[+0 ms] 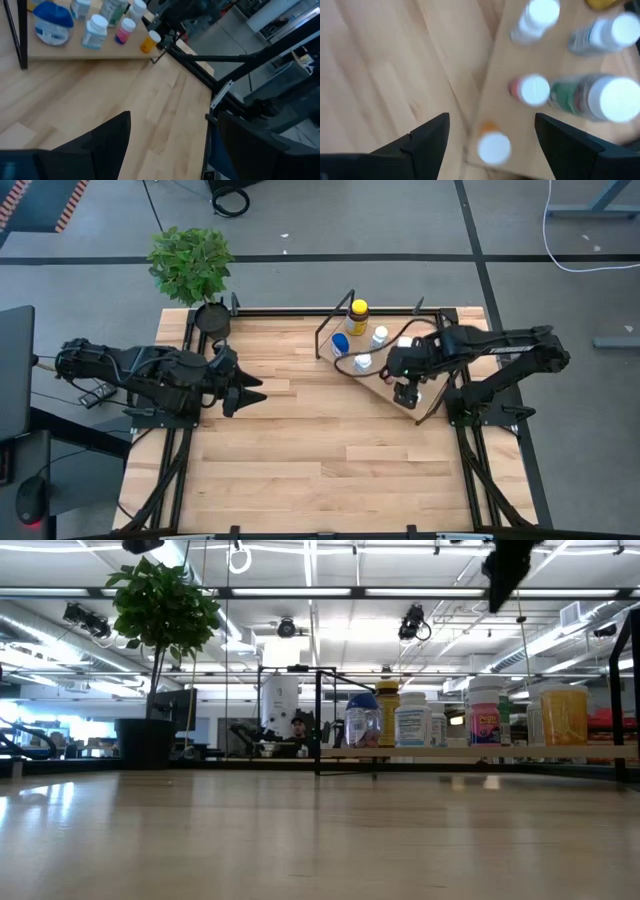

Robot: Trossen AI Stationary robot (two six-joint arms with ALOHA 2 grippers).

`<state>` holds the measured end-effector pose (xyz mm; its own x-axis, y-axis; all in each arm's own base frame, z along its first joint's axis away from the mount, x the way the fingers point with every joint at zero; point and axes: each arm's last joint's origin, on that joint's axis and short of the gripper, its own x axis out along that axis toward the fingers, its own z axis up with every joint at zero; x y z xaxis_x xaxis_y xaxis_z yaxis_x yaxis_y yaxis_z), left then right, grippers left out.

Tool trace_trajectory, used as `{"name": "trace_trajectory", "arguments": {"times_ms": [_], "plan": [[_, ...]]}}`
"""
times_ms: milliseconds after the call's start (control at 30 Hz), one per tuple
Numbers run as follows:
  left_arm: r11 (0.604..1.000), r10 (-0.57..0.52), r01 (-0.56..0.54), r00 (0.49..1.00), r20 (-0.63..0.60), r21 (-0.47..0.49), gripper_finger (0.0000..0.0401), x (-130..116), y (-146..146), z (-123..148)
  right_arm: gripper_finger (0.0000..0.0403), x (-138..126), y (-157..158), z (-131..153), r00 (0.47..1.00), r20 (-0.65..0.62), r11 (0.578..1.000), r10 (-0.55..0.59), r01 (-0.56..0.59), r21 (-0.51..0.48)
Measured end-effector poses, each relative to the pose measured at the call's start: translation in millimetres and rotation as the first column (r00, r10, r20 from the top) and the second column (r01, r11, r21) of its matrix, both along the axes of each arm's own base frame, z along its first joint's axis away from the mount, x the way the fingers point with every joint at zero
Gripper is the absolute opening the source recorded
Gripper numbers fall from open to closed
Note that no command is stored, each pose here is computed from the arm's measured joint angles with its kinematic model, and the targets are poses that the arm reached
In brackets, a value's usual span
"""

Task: Pick and place medicine bottles onto shelf by color
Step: Return to Home Position

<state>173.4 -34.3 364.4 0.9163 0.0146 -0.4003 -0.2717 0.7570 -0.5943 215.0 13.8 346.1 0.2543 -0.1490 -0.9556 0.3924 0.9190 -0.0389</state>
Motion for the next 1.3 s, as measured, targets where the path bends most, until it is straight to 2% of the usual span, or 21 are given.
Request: {"name": "trace_trajectory", "arguments": {"times_ms": [133, 233, 400, 600, 700, 833, 933, 1100, 1200, 1300], "plan": [[1.000, 0.010, -0.010, 1.000, 0.029, 0.005, 0.0302, 1, 0, 3, 0.0300, 4, 1, 22, 0.985, 0.136, 0.994, -0.108, 0.103, 0.039], [0.999, 0.031, -0.031, 0.998, 0.053, 0.008, 0.0297, 2, 1, 5, 0.0300, 5, 2, 32, 0.969, 0.190, 0.987, -0.157, 0.146, 0.072], [0.997, 0.080, -0.081, 0.994, 0.074, 0.012, 0.0273, 2, 2, 6, 0.0300, 8, 2, 42, 0.951, 0.262, 0.986, -0.162, 0.143, 0.091], [0.995, 0.096, -0.093, 0.984, 0.147, -0.027, 0.0222, 5, 1, 13, 0.0284, 28, 8, 47, 0.891, 0.416, 0.980, -0.182, 0.132, 0.146], [0.996, 0.090, -0.084, 0.979, 0.183, -0.040, 0.0196, 5, 0, 17, 0.0272, 41, 25, 30, 0.922, 0.371, 0.989, -0.113, 0.069, 0.129], [0.996, 0.079, -0.072, 0.978, 0.193, -0.043, 0.0164, 5, -2, 18, 0.0261, 65, 47, -12, 0.963, 0.268, 0.996, -0.023, -0.002, 0.089], [0.996, 0.081, -0.073, 0.979, 0.190, -0.049, 0.0143, 8, -3, 17, 0.0257, 87, 55, -41, 0.981, 0.194, 0.998, -0.004, -0.009, 0.070], [0.996, 0.078, -0.070, 0.981, 0.176, -0.049, 0.0111, 10, -5, 14, 0.0257, 113, 62, -81, 0.998, 0.066, 0.991, 0.004, -0.013, 0.133], [0.998, 0.057, -0.054, 0.983, 0.177, -0.021, 0.0088, 10, -6, 15, 0.0256, 115, 67, -85, 0.997, 0.071, 0.989, 0.026, -0.036, 0.145], [0.999, 0.051, -0.051, 0.979, 0.197, -0.003, 0.0056, 3, -4, 18, 0.0252, 111, 68, -68, 0.985, 0.170, 0.989, 0.024, -0.048, 0.137]]}}
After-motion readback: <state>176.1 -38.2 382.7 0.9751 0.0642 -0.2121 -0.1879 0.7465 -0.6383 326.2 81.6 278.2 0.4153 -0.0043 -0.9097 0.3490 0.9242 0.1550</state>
